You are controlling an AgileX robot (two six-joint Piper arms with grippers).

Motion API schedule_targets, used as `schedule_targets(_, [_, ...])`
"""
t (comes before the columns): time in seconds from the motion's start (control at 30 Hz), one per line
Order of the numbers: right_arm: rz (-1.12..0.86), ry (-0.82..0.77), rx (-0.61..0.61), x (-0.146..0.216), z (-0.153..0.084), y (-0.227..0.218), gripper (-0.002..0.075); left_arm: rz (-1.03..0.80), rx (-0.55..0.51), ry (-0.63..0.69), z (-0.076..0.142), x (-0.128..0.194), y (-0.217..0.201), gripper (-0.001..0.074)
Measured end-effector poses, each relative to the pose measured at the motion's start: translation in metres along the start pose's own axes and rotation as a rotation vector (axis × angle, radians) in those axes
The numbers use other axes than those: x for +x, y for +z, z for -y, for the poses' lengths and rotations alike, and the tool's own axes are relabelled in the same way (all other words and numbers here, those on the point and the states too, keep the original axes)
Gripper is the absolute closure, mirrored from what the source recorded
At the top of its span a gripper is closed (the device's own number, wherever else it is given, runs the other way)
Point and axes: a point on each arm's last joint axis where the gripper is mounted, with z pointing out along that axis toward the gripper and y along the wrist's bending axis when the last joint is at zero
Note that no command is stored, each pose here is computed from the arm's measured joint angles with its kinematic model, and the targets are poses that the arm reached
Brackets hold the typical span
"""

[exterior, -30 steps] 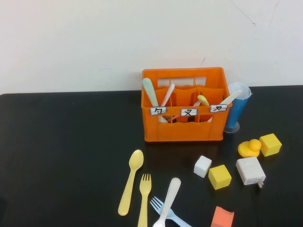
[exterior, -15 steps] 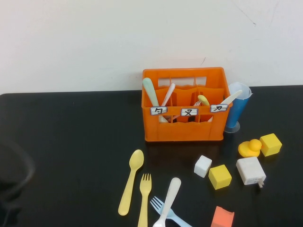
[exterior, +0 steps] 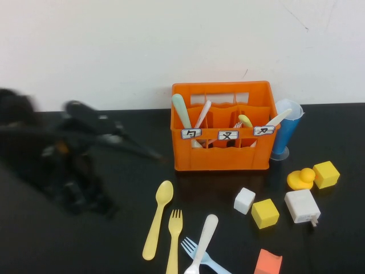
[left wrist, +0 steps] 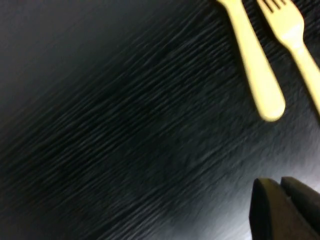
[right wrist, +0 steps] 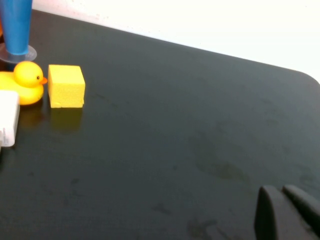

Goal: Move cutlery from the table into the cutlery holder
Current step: Pick up the spoon

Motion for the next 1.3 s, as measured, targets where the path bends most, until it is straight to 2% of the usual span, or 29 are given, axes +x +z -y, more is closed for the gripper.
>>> schedule_targets(0.1, [0.0,0.0,0.0,0.0,0.0,0.0,0.0729,-0.057,0.015,-0.033,0.004,-0.021,0.028,0.0664])
schedule_targets(0.27, [0.0,0.0,0.0,0.0,0.0,0.0,0.0729,-0.114,0.021,-0.081,0.007,-0.048,0.071,0.0409])
schedule_targets(0.37, [0.0,0.0,0.0,0.0,0.0,0.0,0.0729,-0.126,0.021,-0.121,0.01,-0.06,0.094,0.0329])
schedule_targets(0.73, [0.0,0.0,0.0,0.0,0.0,0.0,0.0729,-0.158,0.027,-0.138,0.02,-0.075,0.162,0.0374])
schedule_targets(1.13, [0.0,0.0,0.0,0.0,0.0,0.0,0.0729,-0.122,0.022,-0.217,0.019,-0.077,0.177,0.0382])
schedule_targets(1.3, [0.0,0.0,0.0,0.0,0.0,0.0,0.0729,-0.148,0.022,-0.219,0.02,-0.075,0.181,0.0418])
